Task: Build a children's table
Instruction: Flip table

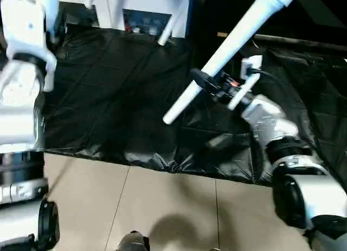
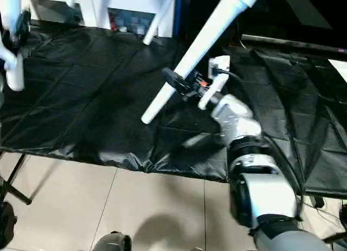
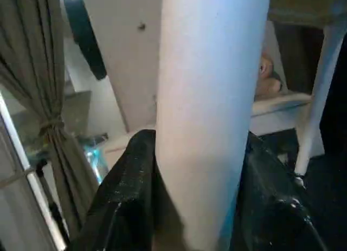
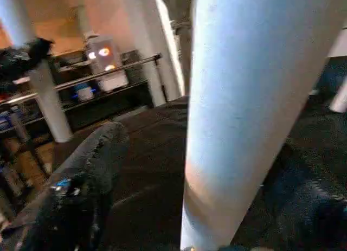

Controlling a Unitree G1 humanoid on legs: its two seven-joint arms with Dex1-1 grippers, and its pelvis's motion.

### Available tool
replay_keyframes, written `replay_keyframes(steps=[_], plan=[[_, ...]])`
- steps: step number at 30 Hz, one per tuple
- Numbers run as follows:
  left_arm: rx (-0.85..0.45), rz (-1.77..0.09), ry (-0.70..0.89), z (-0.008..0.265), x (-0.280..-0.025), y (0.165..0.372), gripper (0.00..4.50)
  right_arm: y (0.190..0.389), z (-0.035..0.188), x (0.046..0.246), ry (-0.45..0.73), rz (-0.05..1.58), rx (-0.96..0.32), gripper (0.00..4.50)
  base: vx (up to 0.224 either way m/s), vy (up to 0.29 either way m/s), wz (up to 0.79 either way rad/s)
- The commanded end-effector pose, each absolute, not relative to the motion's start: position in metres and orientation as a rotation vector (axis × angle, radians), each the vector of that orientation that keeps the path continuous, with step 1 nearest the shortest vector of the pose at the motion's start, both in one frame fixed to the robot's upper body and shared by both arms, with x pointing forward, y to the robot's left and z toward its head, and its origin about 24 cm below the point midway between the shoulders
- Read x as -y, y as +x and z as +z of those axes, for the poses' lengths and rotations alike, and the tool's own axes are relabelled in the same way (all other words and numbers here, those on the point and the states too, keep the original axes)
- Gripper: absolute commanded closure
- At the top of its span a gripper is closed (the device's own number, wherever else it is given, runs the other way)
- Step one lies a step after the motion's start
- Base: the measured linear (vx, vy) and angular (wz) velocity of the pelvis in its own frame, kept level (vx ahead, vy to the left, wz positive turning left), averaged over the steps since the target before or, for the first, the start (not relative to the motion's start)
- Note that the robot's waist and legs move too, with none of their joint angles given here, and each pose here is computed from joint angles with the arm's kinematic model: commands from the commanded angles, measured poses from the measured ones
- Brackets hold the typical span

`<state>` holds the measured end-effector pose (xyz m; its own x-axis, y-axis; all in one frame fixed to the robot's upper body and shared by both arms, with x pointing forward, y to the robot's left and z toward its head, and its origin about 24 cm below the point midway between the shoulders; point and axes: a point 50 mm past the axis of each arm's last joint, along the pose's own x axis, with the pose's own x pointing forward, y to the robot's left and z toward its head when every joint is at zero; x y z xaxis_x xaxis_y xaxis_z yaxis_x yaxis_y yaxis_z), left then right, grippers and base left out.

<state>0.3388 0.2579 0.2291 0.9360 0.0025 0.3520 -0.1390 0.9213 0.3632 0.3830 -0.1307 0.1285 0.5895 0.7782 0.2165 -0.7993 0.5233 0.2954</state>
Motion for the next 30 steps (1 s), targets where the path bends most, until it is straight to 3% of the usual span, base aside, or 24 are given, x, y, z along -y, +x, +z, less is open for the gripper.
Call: replay_keyframes(steps=[1, 12, 23, 28, 30], plan=[[0.315, -0.05, 0.374, 0.214, -0.237, 0.346, 2.78, 0.379, 0.138, 0.113, 0.337, 1.096, 0.084, 0.96, 0.0, 0.0, 0.0], [0.261, -0.174, 0.327, 0.188, -0.213, 0.354, 2.83, 0.374, 0.135, 0.114, 0.249, 1.154, 0.073, 1.78, 0.0, 0.0, 0.0], [0.152, -0.207, 0.259, 0.144, -0.19, 0.366, 2.84, 0.377, 0.136, 0.14, 0.127, 0.981, 0.093, 2.63, 0.0, 0.0, 0.0], [0.126, -0.21, 0.235, 0.134, -0.184, 0.372, 2.84, 0.375, 0.13, 0.141, 0.091, 0.955, 0.068, 2.89, 0.0, 0.0, 0.0], [0.101, -0.19, 0.219, 0.125, -0.187, 0.375, 2.84, 0.376, 0.119, 0.136, 0.019, 0.893, 0.037, 2.89, 0.0, 0.0, 0.0]])
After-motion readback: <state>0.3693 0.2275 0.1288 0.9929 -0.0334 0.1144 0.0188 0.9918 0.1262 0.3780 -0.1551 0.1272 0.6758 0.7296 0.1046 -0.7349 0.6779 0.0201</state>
